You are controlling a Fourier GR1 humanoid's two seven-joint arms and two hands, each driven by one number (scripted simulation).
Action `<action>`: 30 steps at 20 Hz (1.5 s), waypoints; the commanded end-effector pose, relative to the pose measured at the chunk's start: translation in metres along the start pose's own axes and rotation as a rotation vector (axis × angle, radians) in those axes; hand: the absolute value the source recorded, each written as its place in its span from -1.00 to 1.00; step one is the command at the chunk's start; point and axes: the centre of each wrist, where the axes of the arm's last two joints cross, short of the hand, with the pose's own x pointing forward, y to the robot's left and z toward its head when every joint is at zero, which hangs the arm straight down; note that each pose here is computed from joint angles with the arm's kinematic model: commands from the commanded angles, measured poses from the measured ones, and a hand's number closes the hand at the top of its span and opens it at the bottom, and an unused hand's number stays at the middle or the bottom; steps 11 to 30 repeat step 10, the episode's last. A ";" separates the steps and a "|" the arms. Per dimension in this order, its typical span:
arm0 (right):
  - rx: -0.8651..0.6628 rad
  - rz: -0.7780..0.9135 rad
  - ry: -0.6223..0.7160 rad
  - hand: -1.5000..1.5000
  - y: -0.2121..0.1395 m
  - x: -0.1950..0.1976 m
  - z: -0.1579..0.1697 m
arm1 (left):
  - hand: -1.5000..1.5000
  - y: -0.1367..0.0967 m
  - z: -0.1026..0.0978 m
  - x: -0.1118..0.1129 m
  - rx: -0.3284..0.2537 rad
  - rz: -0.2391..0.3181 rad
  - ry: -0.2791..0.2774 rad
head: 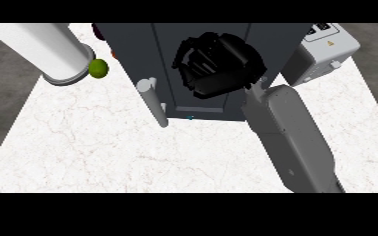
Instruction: Pick up the bottled water, place it into the cabinet and close the cabinet
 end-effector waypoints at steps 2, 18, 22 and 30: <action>-0.079 -0.006 -0.012 1.00 -0.017 0.009 -0.030 | -1.00 0.005 0.003 0.006 -0.027 0.012 0.013; 0.025 -0.042 0.018 1.00 -0.002 0.016 -0.045 | -1.00 -0.002 -0.011 0.012 -0.041 0.031 0.026; 0.025 -0.042 0.018 1.00 -0.002 0.016 -0.045 | -1.00 -0.002 -0.011 0.012 -0.041 0.031 0.026; 0.025 -0.042 0.018 1.00 -0.002 0.016 -0.045 | -1.00 -0.002 -0.011 0.012 -0.041 0.031 0.026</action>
